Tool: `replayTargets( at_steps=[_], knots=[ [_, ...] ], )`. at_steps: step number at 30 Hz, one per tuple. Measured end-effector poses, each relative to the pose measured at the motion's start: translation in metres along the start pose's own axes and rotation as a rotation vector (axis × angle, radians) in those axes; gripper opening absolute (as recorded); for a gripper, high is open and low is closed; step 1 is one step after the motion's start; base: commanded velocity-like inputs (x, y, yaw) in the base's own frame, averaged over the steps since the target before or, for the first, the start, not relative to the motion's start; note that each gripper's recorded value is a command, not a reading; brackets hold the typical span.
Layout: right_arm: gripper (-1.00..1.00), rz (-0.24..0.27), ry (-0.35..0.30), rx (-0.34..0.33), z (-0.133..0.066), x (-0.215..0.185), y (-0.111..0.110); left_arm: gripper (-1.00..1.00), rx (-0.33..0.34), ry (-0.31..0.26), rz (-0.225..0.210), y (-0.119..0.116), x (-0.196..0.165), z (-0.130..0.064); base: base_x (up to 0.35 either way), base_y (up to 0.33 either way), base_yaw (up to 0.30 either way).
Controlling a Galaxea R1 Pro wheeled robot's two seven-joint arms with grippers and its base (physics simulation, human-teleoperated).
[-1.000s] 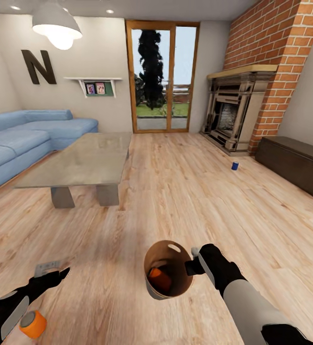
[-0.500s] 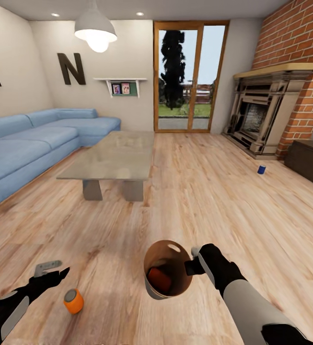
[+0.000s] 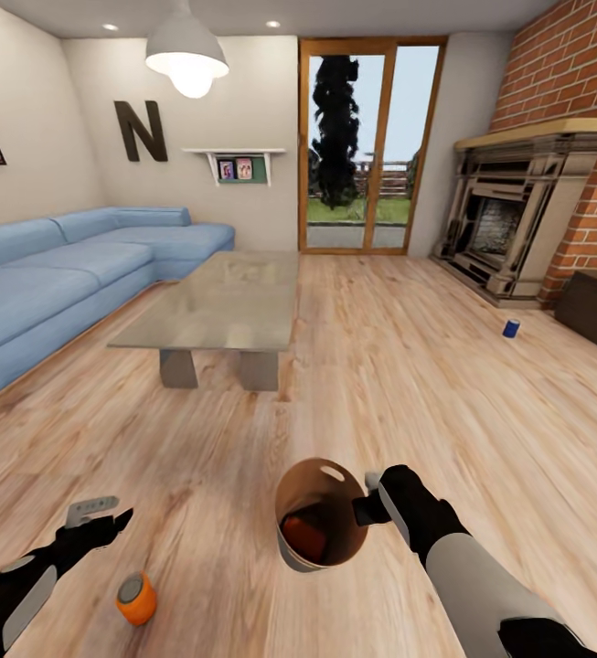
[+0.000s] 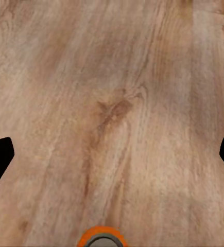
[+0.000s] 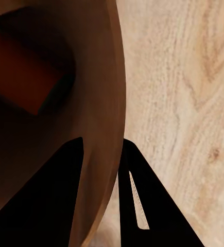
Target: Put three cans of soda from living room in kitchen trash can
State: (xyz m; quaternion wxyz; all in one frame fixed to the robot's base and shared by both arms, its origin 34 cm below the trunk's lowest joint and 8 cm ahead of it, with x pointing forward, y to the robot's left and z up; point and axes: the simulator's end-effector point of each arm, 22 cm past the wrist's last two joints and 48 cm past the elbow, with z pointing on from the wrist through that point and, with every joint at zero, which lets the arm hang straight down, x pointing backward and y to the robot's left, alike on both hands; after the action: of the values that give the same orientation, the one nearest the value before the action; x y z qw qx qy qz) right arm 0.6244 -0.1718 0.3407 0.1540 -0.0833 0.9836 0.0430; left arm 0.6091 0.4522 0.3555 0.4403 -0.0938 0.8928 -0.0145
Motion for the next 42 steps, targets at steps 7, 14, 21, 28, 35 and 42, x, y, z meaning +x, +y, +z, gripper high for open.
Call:
replayTargets(
  at_steps=[7,14,21,28,35,42],
  knots=[
    [-1.00,-0.002,0.000,0.002,0.000,0.000,0.000,1.00,-0.032,0.035,-0.006,0.012,0.018,-0.001,0.322,0.001,0.000],
    [-1.00,-0.002,0.000,0.001,0.000,0.000,0.000,1.00,-0.158,0.123,0.017,0.042,0.057,-0.005,0.186,0.041,0.000],
    [-1.00,-0.005,-0.001,0.004,0.000,0.000,0.000,1.00,-0.146,0.217,0.156,0.022,0.096,-0.005,0.026,0.007,0.000],
    [-1.00,-0.008,0.001,0.005,0.000,0.000,0.001,1.00,-0.146,0.239,0.185,0.002,0.113,-0.003,0.002,0.001,0.000],
    [-1.00,-0.009,0.062,0.035,-0.016,-0.011,-0.001,1.00,-0.108,0.257,0.183,-0.031,0.127,0.000,0.000,0.000,0.000],
    [-1.00,0.007,0.105,0.040,-0.025,-0.029,-0.008,1.00,-0.085,0.308,0.208,-0.047,0.158,0.002,0.000,0.000,0.000]
  ],
)
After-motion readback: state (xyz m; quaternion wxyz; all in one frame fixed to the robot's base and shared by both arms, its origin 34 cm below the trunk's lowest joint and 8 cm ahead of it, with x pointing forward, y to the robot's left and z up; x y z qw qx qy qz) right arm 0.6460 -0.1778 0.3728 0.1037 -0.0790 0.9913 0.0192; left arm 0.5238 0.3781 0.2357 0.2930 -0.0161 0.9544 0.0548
